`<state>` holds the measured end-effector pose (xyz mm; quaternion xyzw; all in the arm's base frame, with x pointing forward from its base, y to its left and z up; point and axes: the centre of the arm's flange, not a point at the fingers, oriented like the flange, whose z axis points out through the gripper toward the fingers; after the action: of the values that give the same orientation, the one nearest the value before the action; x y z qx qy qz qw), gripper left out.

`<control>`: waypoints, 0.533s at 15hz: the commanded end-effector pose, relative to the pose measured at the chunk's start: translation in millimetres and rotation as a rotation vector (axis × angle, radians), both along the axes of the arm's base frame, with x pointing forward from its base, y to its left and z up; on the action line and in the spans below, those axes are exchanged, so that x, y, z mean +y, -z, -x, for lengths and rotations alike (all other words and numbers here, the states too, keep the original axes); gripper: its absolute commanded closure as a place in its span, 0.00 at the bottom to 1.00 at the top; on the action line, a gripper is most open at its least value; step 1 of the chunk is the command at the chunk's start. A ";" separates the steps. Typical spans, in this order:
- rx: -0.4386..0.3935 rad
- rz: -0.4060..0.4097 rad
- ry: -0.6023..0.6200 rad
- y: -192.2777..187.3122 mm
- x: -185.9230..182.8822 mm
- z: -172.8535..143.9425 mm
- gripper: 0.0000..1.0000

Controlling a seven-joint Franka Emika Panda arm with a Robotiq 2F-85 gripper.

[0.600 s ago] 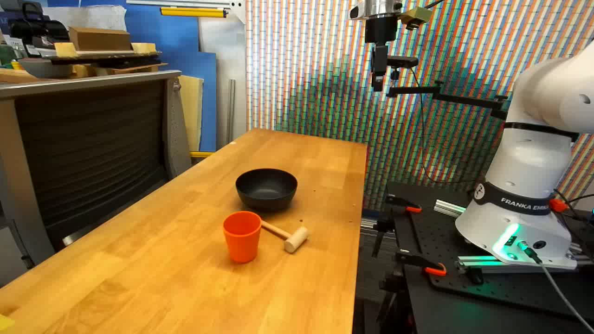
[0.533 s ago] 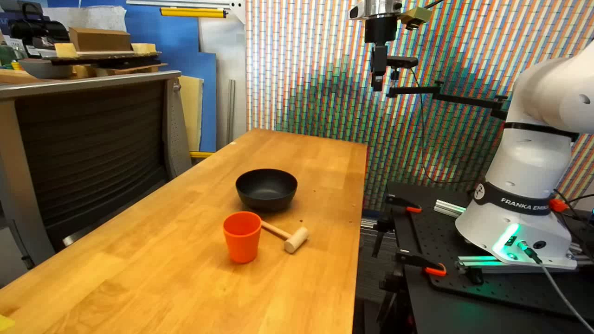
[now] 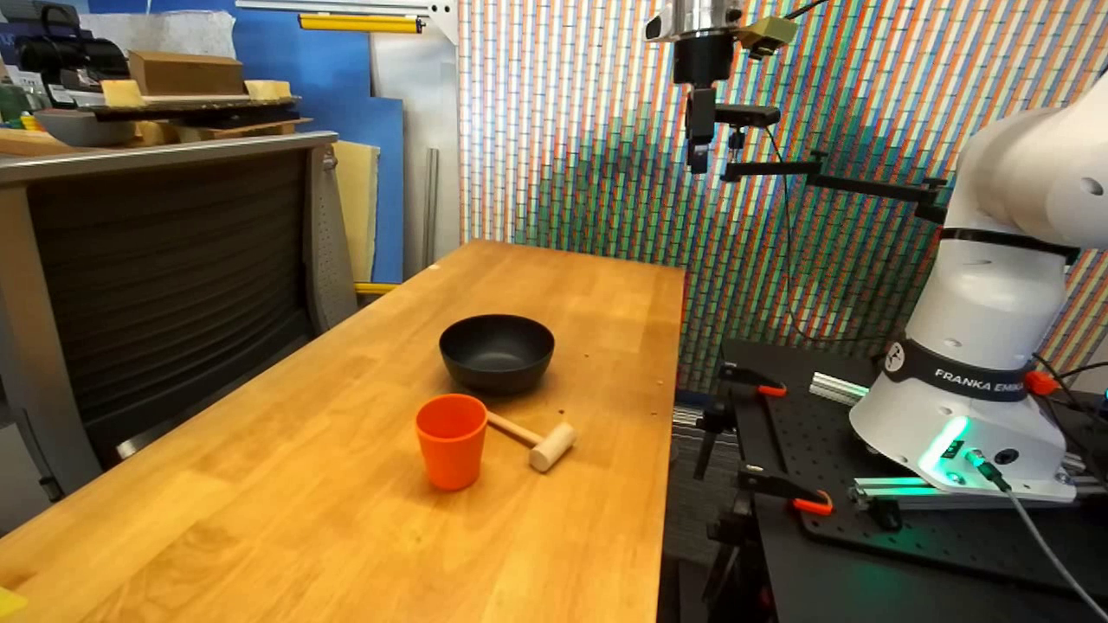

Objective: Put the cup in the bowl

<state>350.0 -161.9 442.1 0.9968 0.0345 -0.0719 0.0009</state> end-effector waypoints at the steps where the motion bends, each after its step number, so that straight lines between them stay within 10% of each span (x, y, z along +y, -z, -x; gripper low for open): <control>1: 0.046 -0.043 -0.102 23.3 16.9 -84.2 0.00; 8: 0.168 -0.033 -0.456 91.4 131.4 -203.9 0.00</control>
<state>487.9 -58.4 366.7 0.9725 0.1937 -0.1294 -0.0004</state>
